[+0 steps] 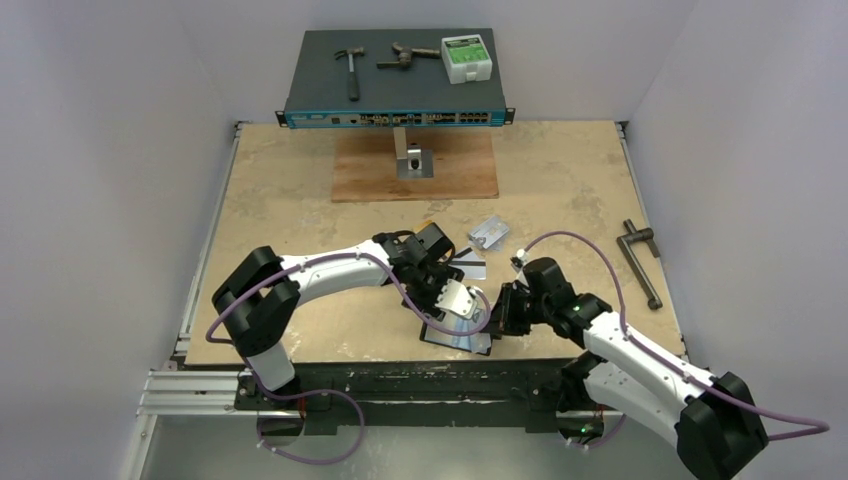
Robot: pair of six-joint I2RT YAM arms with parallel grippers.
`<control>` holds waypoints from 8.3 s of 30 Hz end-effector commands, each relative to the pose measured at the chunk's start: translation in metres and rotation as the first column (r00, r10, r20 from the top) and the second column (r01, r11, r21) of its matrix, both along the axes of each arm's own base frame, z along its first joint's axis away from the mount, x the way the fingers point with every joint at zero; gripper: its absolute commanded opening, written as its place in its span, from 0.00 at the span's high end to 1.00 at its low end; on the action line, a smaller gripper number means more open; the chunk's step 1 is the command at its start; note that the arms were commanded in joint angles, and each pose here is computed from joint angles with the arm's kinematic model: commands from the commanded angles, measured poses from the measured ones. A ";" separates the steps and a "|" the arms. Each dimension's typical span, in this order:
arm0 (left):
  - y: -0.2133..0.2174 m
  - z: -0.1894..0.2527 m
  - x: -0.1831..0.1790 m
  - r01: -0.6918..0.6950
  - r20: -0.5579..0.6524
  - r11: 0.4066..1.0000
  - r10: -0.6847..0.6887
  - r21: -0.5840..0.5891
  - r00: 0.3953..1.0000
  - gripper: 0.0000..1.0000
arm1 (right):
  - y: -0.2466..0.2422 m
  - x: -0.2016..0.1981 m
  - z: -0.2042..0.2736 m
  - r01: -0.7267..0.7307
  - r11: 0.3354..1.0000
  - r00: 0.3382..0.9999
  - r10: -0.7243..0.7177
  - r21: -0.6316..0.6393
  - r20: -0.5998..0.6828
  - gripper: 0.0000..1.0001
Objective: Put the credit cards into the card holder
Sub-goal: Insert the credit card into the card holder.
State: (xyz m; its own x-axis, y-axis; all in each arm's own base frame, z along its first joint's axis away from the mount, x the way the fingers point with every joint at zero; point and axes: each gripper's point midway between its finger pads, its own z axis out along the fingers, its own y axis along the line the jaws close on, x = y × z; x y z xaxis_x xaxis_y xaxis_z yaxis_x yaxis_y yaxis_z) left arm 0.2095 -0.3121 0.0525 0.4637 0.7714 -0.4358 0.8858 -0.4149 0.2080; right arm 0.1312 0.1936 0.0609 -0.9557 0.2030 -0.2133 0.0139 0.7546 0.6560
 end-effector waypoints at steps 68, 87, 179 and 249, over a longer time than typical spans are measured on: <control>-0.013 -0.019 -0.020 -0.781 -0.665 0.422 0.747 0.461 0.011 0.30 | -0.010 0.010 -0.055 0.088 0.996 0.993 -0.086 -0.032 0.075 1.00; -0.038 0.042 -0.032 -0.735 -0.844 0.585 0.536 0.343 0.033 0.38 | -0.016 0.000 -0.083 0.068 0.991 0.998 -0.068 -0.117 0.002 1.00; 0.003 -0.018 -0.021 -0.719 -0.733 0.511 0.680 0.470 0.005 0.85 | 0.051 -0.003 0.008 -0.138 0.976 0.971 0.100 0.169 0.215 1.00; 0.033 0.034 -0.002 -0.845 -0.748 0.493 0.636 0.206 0.189 0.20 | 0.041 0.045 0.018 -0.063 0.971 0.834 -0.076 0.231 0.547 1.00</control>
State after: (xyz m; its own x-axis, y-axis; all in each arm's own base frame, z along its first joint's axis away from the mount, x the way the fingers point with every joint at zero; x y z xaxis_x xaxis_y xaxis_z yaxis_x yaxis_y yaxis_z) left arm 0.2024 -0.2807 0.0501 -0.8530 0.3812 -0.3564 0.5182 0.5382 -0.6647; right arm 0.1782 0.2283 0.0816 -0.6668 0.3633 -0.6506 -0.3841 0.5806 0.7179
